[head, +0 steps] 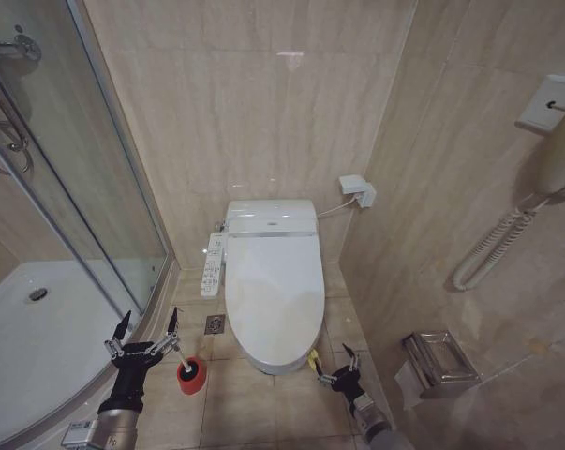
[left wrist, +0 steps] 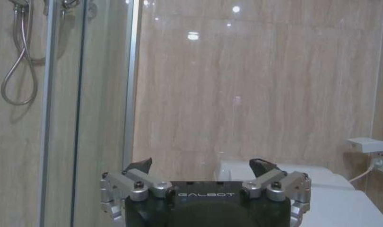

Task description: Open the toilet lid, clean the toilet bowl with a toilet brush, close the toilet lid, and flush.

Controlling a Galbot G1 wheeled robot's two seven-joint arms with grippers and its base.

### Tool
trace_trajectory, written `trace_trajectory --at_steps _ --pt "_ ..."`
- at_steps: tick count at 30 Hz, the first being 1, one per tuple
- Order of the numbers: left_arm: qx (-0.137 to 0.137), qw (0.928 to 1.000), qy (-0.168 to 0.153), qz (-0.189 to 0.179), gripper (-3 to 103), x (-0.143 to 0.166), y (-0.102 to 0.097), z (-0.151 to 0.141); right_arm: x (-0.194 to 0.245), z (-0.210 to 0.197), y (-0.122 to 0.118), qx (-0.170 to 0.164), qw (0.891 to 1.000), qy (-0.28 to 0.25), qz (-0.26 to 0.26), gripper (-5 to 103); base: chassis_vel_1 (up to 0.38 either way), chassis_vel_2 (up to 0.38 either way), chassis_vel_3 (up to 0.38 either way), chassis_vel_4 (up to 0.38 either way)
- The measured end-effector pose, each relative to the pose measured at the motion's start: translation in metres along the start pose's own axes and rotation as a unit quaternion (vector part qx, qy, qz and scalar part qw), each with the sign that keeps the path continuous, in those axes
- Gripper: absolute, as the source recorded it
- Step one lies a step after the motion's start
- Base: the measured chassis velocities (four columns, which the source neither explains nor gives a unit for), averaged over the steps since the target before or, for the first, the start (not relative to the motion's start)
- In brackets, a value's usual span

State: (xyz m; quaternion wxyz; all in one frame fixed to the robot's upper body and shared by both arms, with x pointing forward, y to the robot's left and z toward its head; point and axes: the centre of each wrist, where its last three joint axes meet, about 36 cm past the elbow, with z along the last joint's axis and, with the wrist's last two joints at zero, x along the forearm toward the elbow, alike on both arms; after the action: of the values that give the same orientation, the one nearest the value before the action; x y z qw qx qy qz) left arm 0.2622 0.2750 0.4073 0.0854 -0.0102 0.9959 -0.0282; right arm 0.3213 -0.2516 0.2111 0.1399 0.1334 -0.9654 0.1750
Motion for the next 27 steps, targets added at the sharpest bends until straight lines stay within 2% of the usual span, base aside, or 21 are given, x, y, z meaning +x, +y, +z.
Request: trace_trajectory --at_steps 10,27 --pt "0.000 1.0000 0.000 0.000 100 0.000 0.000 0.000 -0.003 0.009 -0.003 0.016 1.000 0.008 -0.009 100 0.000 0.000 0.000 0.000" --pt "0.000 1.0000 0.000 0.000 100 0.000 0.000 0.000 -0.020 0.017 0.007 0.012 1.000 0.015 -0.007 100 0.000 0.000 0.000 0.000"
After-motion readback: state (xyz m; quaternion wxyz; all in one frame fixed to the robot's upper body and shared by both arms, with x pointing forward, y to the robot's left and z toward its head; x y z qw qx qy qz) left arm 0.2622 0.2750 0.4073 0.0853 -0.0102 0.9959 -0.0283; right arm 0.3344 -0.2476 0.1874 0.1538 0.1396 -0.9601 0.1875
